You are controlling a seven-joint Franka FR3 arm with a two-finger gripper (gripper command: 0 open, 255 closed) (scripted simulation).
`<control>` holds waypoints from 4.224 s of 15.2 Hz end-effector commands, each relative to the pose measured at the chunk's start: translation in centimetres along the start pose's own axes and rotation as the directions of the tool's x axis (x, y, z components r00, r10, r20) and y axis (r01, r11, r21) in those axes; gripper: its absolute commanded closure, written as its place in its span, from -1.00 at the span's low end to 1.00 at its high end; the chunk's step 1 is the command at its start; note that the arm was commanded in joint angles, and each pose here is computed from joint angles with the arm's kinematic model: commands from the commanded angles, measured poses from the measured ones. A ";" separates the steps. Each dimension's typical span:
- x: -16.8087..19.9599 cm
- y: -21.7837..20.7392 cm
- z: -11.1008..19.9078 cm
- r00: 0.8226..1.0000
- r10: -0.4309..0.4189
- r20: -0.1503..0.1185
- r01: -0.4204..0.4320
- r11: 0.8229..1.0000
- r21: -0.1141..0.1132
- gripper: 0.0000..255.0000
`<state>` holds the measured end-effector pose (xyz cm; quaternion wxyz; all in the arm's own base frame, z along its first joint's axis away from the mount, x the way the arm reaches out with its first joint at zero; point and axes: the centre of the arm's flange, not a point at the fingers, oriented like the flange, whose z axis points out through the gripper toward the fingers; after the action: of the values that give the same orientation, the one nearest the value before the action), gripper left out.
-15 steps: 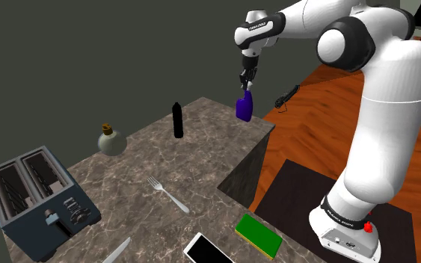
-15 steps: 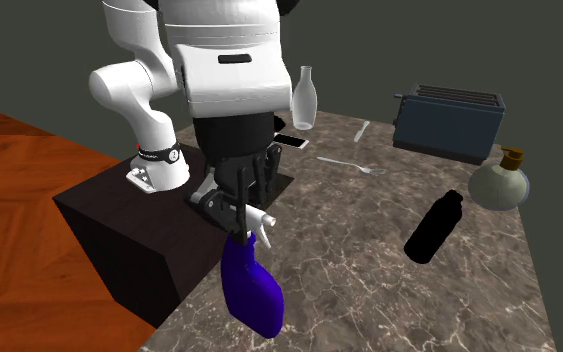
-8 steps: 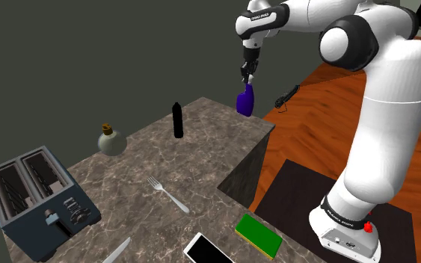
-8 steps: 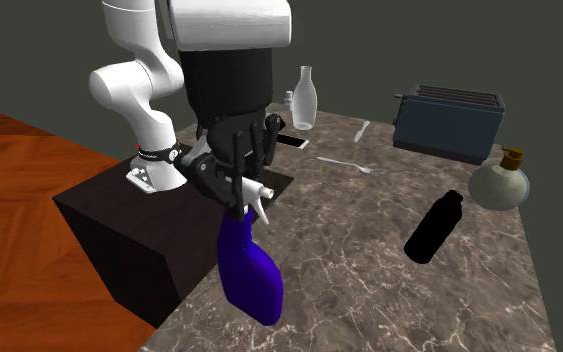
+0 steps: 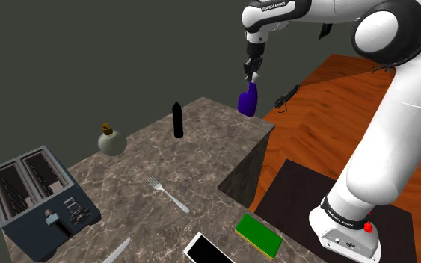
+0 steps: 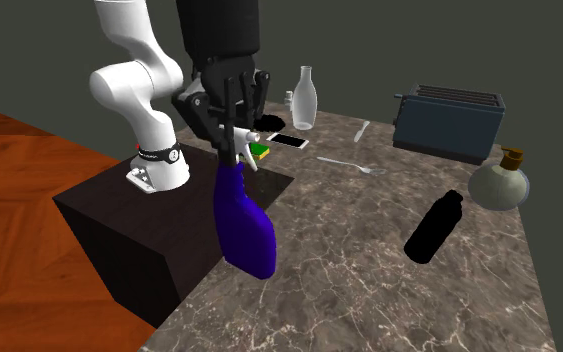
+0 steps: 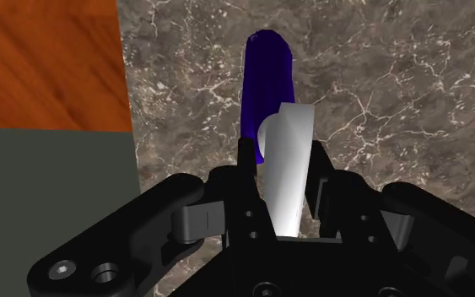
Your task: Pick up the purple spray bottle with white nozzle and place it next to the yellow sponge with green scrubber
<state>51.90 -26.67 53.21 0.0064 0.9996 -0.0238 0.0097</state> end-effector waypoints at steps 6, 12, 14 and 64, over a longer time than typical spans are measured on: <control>-6.4 -6.3 -2.9 1.000 0.000 0.000 0.000 1.000 -0.001 1.00; -11.8 -11.6 -5.4 1.000 0.000 0.000 0.000 1.000 -0.001 1.00; -13.5 -13.4 -6.2 1.000 0.000 0.000 0.000 1.000 -0.001 1.00; -47.9 -47.7 -16.2 1.000 0.000 0.000 0.000 1.000 -0.001 1.00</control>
<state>6.13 23.49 68.35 0.0069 0.9996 -0.0237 0.0096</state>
